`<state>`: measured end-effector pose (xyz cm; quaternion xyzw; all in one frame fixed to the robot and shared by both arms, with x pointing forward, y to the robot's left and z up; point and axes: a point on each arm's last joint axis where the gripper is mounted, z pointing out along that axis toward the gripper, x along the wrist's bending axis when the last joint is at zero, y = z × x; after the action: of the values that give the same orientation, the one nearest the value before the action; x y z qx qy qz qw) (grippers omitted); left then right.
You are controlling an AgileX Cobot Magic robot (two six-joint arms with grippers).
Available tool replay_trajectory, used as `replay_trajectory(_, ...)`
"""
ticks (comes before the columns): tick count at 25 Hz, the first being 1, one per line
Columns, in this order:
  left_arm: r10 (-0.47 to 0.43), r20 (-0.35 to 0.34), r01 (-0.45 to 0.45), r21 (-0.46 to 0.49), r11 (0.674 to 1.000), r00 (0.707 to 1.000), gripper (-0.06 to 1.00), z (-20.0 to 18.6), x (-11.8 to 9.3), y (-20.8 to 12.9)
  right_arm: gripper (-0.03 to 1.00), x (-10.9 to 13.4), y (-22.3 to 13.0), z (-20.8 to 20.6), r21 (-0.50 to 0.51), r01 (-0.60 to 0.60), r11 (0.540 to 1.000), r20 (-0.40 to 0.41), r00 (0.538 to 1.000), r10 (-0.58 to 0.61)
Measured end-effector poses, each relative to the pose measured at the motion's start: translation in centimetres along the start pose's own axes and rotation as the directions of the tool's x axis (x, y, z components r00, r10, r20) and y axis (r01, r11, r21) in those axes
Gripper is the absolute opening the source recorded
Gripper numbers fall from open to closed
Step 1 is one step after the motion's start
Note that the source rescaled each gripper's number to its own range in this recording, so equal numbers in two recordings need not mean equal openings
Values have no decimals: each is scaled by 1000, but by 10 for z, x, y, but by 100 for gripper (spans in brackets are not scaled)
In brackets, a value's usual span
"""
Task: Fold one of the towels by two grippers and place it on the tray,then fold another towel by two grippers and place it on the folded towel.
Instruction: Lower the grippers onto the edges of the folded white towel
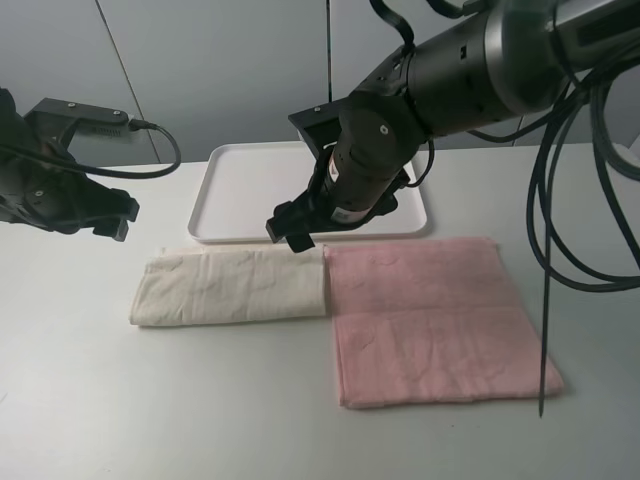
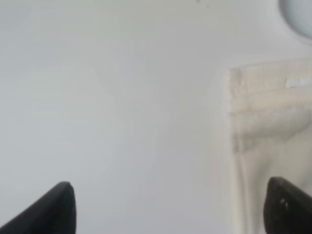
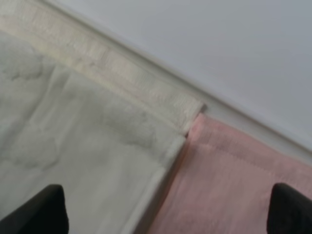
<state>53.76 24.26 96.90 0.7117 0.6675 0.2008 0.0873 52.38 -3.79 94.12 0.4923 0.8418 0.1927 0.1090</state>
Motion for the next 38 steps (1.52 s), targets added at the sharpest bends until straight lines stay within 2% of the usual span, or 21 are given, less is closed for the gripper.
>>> replay_trajectory(2, -38, 31, 37, 51, 998, 999, 99, 8, 1, 6, 88, 0, 3, -3, 22, 7, 1000, -19, 1000, -7)
replay_trajectory(5, -75, 27, 71, 138, 988, 997, 99, 24, 7, 11, 88, 1, 2, -5, 60, 16, 998, -25, 1000, -15)
replay_trajectory(7, -81, 36, 71, 219, 973, 996, 99, 37, 10, 8, 88, 1, 1, -5, 73, 17, 997, -22, 1000, -16)
replay_trajectory(10, -90, 66, 67, 283, 957, 994, 99, 55, 9, 4, 88, 1, 0, -5, 78, 7, 997, -30, 1000, -4)
replay_trajectory(22, -54, 94, 19, 335, 942, 994, 99, 84, 2, 1, 88, 2, 0, -5, 79, 8, 997, -31, 999, -6)
replay_trajectory(38, -59, 99, 19, 366, 930, 993, 99, 106, -4, -3, 87, 1, 0, -5, 84, 20, 996, -30, 999, -18)
